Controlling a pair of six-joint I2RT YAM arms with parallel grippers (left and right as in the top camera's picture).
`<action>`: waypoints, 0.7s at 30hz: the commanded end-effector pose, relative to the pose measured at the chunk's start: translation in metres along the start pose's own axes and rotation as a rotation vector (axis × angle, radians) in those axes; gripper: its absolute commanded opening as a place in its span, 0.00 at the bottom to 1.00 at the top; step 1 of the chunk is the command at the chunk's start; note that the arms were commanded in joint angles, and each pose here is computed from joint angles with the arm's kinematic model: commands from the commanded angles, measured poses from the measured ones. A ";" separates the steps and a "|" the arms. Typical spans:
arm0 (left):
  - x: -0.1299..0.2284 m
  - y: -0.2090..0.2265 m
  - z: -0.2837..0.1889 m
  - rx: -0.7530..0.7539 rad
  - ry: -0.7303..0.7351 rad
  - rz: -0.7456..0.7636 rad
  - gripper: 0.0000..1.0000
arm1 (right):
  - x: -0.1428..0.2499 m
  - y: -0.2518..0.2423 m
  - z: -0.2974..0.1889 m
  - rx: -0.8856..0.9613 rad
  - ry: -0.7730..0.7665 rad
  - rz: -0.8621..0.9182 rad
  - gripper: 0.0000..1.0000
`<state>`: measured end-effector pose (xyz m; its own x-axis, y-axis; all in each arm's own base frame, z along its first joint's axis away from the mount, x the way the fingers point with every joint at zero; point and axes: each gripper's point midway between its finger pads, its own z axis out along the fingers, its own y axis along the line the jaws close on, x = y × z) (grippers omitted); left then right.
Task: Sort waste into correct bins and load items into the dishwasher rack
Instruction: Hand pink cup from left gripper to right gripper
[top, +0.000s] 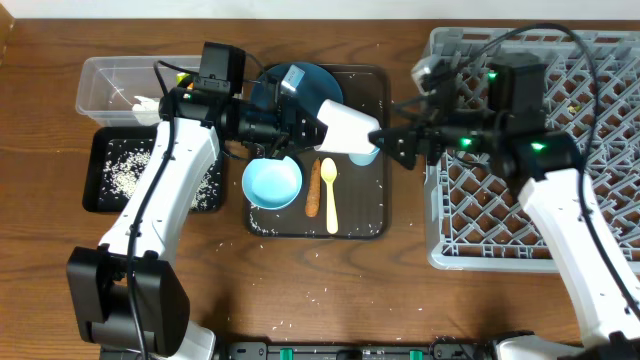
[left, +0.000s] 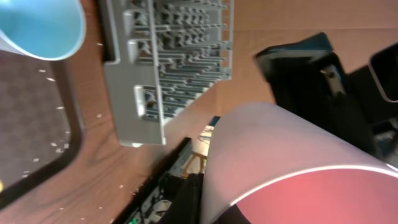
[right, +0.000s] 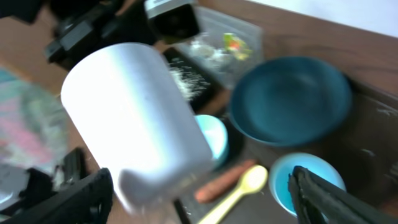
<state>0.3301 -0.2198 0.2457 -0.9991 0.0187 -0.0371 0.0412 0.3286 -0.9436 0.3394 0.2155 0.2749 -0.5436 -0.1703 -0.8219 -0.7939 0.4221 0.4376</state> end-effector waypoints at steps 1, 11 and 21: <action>0.003 -0.016 -0.002 0.071 0.024 0.030 0.06 | -0.005 0.027 0.012 -0.156 -0.007 -0.049 0.80; 0.003 -0.016 -0.002 0.071 0.024 0.030 0.06 | -0.006 0.050 0.028 -0.238 -0.004 -0.108 0.60; 0.004 -0.019 -0.003 0.089 0.031 0.023 0.06 | -0.005 0.063 0.041 -0.255 0.005 -0.137 0.72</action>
<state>0.3289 -0.2166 0.2549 -0.9992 0.0265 -0.0294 0.0355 0.2744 -0.9609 0.3206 0.2592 0.2868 -0.4367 -0.1976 -0.8777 -0.8891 0.2436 0.3875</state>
